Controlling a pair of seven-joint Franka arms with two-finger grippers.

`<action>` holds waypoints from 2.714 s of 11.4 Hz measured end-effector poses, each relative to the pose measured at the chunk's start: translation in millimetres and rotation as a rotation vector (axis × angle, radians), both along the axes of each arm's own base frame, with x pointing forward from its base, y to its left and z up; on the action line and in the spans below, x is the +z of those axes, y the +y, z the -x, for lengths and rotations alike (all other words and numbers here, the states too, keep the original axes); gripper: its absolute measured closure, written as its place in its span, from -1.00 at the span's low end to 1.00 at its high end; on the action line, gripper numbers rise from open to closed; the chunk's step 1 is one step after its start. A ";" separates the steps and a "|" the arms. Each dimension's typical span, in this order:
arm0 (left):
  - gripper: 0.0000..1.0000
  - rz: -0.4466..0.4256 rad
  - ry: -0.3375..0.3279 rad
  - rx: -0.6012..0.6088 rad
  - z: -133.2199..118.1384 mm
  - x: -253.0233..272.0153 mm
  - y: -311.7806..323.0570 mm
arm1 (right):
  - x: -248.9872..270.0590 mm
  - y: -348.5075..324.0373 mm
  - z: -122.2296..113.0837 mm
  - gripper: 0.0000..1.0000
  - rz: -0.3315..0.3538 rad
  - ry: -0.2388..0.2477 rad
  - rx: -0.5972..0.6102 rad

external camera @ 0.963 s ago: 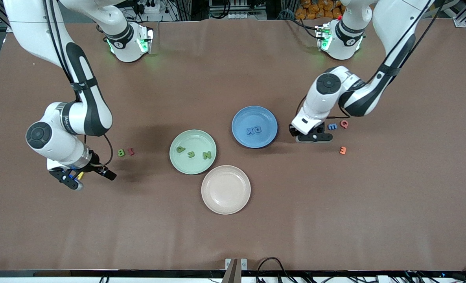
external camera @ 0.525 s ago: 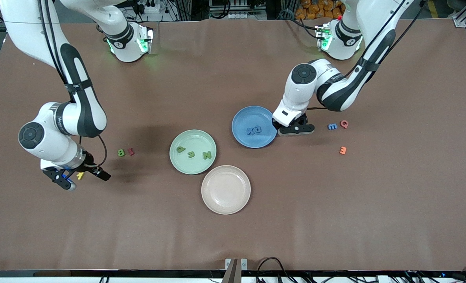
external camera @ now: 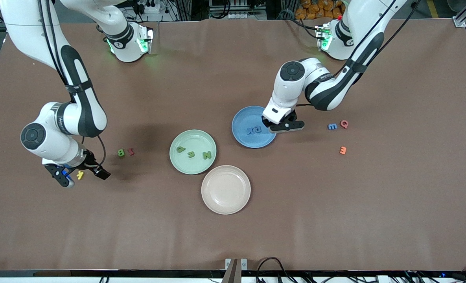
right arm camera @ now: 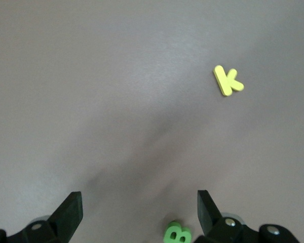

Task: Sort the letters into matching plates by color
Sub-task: 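Carry G to the blue plate with the left gripper while the right gripper reaches B, then release G on the blue plate with the left gripper while the right gripper lowers, then grasp green B with the right gripper while the left gripper returns to letters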

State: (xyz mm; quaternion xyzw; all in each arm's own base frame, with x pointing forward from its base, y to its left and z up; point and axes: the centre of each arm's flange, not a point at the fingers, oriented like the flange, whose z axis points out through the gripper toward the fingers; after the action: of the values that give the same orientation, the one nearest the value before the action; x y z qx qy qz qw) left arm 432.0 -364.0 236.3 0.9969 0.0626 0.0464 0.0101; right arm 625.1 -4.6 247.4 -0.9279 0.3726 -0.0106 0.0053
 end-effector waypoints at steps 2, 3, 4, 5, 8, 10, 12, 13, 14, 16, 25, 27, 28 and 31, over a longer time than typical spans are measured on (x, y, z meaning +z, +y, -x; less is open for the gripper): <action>0.30 -0.002 0.010 -0.002 4.4 -2.3 -11.3 | 0.0 0.7 -0.1 -1.00 -0.004 -0.001 -0.132; 0.30 -0.001 0.013 0.002 5.2 -3.0 -15.0 | 0.1 0.7 -0.2 -1.00 -0.006 -0.001 -0.197; 0.30 0.002 0.015 0.004 6.6 -3.5 -19.1 | 0.1 0.7 -0.2 -1.00 -0.007 -0.001 -0.253; 0.30 0.003 0.019 0.010 8.5 -4.4 -24.0 | 0.0 0.9 -0.1 -1.00 -0.008 -0.001 -0.302; 0.30 -0.017 0.041 0.011 15.7 -8.8 -41.8 | -1.5 6.4 0.7 -1.00 -0.014 0.004 -0.466; 0.30 -0.018 0.047 0.018 16.7 -9.8 -49.8 | -6.2 13.8 3.9 -1.00 -0.014 0.014 -0.513; 0.30 -0.018 0.055 0.020 18.3 -14.2 -53.6 | -18.9 12.3 13.2 -1.00 -0.011 0.001 -0.527; 0.30 -0.023 0.058 0.028 19.5 -18.1 -54.7 | -27.8 10.5 20.3 -1.00 -0.009 -0.008 -0.531; 0.30 -0.032 0.058 0.028 21.2 -22.5 -56.0 | -36.8 10.4 28.2 -1.00 -0.005 -0.006 -0.531; 0.30 -0.046 0.055 0.033 21.9 -29.1 -58.0 | -45.7 17.9 38.6 -1.00 0.000 0.006 -0.521; -1.00 -0.039 0.039 0.072 3.3 -23.2 -55.6 | -54.1 30.4 68.6 -1.00 0.002 0.025 -0.503; -1.00 -0.080 0.041 0.064 -3.2 -18.2 -47.5 | -55.0 30.0 69.4 -1.00 0.001 0.019 -0.503; -1.00 -0.099 0.036 0.048 -11.0 -11.5 -39.2 | -55.9 29.8 70.0 -1.00 0.002 0.018 -0.503; -1.00 -0.122 0.015 0.045 -31.0 6.5 -16.8 | -61.2 28.8 71.8 -1.00 0.004 0.009 -0.504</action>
State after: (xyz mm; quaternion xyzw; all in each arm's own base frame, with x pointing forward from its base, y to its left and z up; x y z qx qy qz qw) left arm 463.0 -380.8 242.8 0.9943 0.0823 0.0429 -0.0524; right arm 553.3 24.2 186.1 -0.8058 0.5921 -0.0083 -0.0011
